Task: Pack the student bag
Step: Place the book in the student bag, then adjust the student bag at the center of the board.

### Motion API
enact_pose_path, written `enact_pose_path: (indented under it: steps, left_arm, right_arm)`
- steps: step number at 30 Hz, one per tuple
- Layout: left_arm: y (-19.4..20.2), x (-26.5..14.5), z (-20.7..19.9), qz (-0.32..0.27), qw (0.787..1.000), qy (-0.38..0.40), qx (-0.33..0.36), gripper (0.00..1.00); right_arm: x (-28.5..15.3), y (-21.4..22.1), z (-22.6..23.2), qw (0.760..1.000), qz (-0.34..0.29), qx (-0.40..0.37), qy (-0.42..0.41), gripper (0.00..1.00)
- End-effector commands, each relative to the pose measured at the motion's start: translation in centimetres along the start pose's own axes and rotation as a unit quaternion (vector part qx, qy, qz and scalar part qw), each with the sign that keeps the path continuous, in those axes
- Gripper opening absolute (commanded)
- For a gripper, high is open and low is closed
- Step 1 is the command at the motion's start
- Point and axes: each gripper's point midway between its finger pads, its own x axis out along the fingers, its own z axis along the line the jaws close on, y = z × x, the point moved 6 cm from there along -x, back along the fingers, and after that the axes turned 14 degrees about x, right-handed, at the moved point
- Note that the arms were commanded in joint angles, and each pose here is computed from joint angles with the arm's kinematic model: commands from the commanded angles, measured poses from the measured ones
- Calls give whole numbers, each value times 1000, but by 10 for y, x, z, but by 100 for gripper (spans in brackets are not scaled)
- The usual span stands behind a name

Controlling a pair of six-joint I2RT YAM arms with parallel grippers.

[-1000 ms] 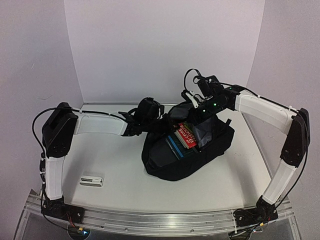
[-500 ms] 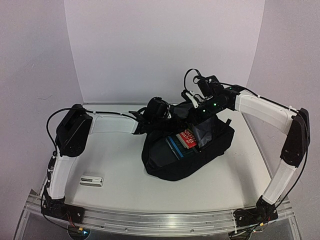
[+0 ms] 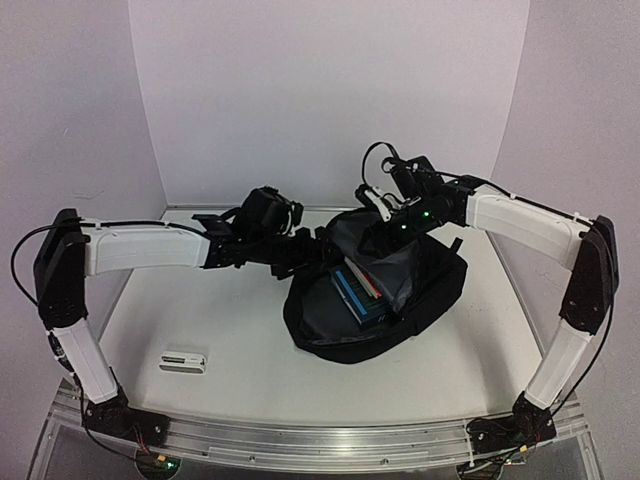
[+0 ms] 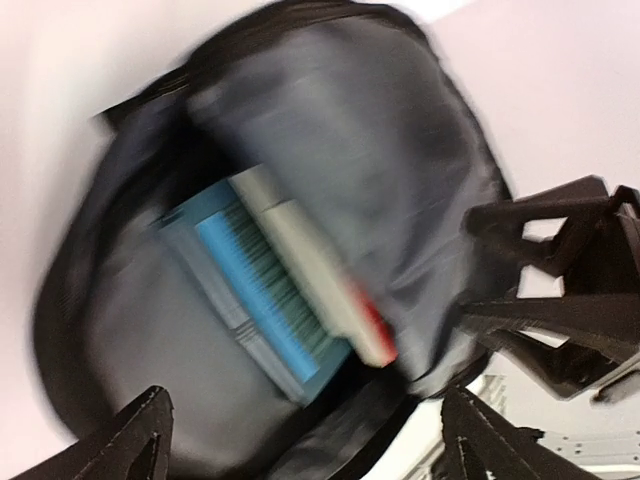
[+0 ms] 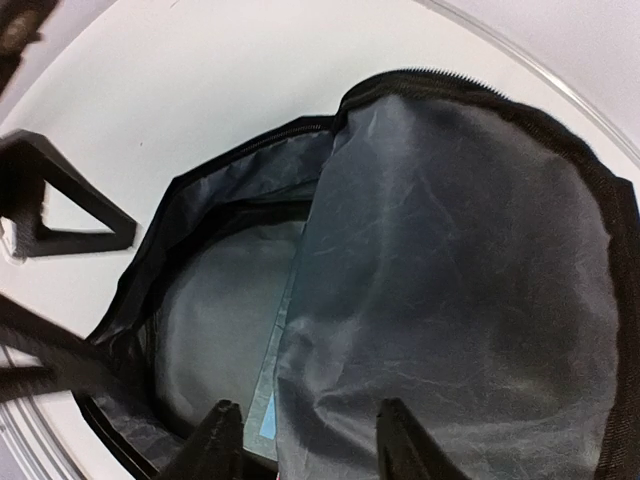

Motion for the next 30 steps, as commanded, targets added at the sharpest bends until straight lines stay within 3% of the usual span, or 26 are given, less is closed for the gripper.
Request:
enact_pose_path:
  steps: [1, 7, 10, 17, 21, 25, 30]
  left_arm:
    - [31, -31, 43, 21, 995, -92, -41, 97]
    - [48, -45, 66, 13, 993, -96, -69, 99]
    - [48, -41, 68, 12, 994, -77, -71, 99]
    - [35, -27, 75, 19, 997, -47, -57, 100]
    - [25, -14, 75, 34, 998, -34, -33, 100]
    - [19, 11, 66, 67, 998, 4, 4, 98]
    - [17, 35, 63, 77, 996, 34, -5, 91]
  right_arm:
    - [13, 9, 2, 1000, 17, -4, -17, 65]
    - [-18, -7, 13, 999, -17, -10, -39, 85]
    - [-42, -17, 12, 998, -41, -14, -41, 90]
    - [-71, -29, -33, 995, -84, 8, 54, 91]
    - [-68, -30, -61, 989, -74, 17, 123, 94]
    - [-43, -18, -75, 991, -33, 26, 129, 90]
    - [-16, -1, -63, 998, 21, 36, 47, 83]
